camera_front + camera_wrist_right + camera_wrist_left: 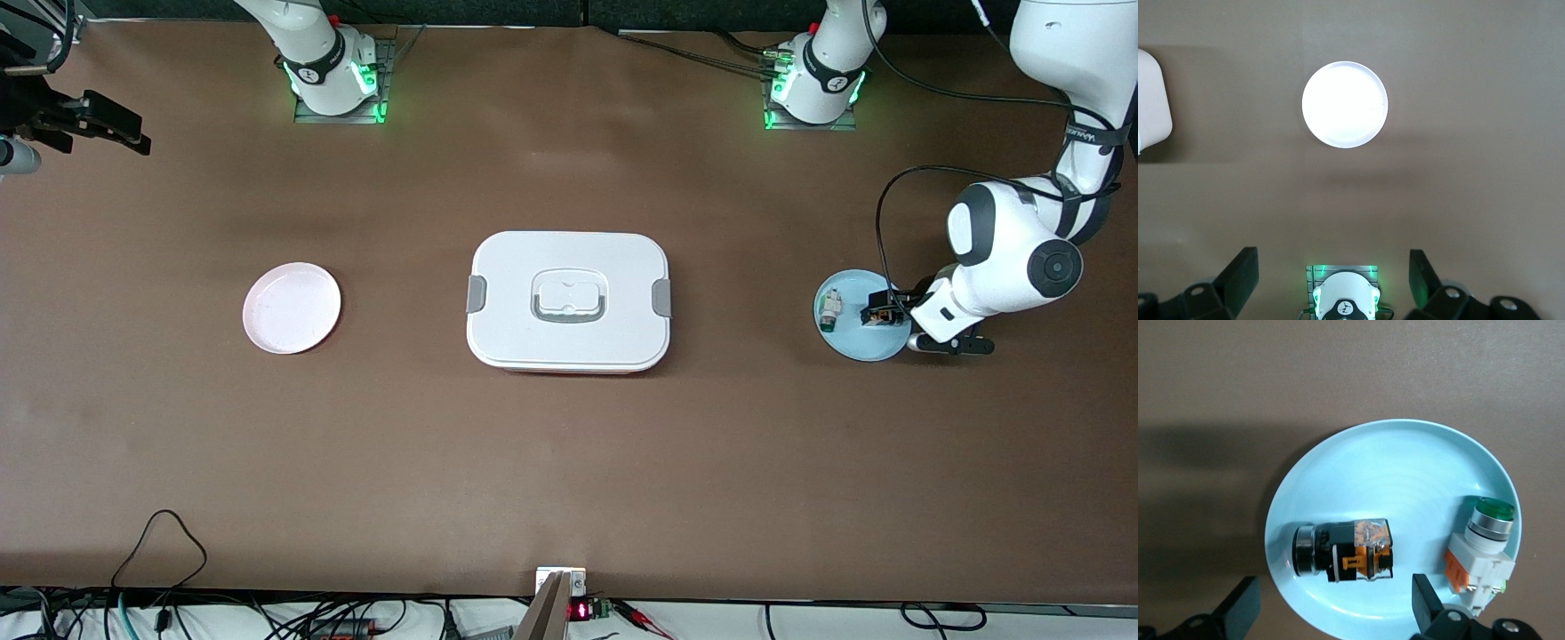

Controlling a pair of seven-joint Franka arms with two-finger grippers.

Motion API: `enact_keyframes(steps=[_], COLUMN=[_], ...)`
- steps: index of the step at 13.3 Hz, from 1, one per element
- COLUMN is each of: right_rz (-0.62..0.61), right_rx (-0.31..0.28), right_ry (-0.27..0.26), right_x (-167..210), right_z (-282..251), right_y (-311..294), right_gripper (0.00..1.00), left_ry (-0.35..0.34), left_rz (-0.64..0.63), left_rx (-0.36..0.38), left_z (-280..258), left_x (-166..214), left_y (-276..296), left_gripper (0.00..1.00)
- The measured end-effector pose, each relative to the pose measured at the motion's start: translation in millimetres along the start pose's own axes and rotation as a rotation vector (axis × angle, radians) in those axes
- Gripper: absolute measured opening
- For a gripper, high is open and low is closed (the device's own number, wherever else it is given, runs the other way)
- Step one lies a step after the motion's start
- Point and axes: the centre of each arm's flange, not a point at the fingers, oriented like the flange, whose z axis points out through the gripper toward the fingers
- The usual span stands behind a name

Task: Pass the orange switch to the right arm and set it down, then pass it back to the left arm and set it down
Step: 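Lower the left gripper onto the black-orange switch on the blue plate, then close the left gripper on the black-orange switch and lift it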

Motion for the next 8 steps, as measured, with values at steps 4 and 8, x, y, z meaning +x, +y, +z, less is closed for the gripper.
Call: enact_keyframes(steps=[4,8], right_rz=[0.001,0.001], right_rx=[-0.005,-0.005], right_ry=[0.004,0.006], right_x=[0.4,1.0], right_z=[-0.3,-0.3], right_y=[0.6,0.7], right_gripper=[1.00,1.00], left_ry=[0.007,0.015], left_rz=[-0.002,-0.005], left_rx=[-0.001,-0.001], left_z=[17.7,25.5], left_x=[3.9,6.0], left_y=[0.0,-0.1], left_gripper=[1.00,1.00])
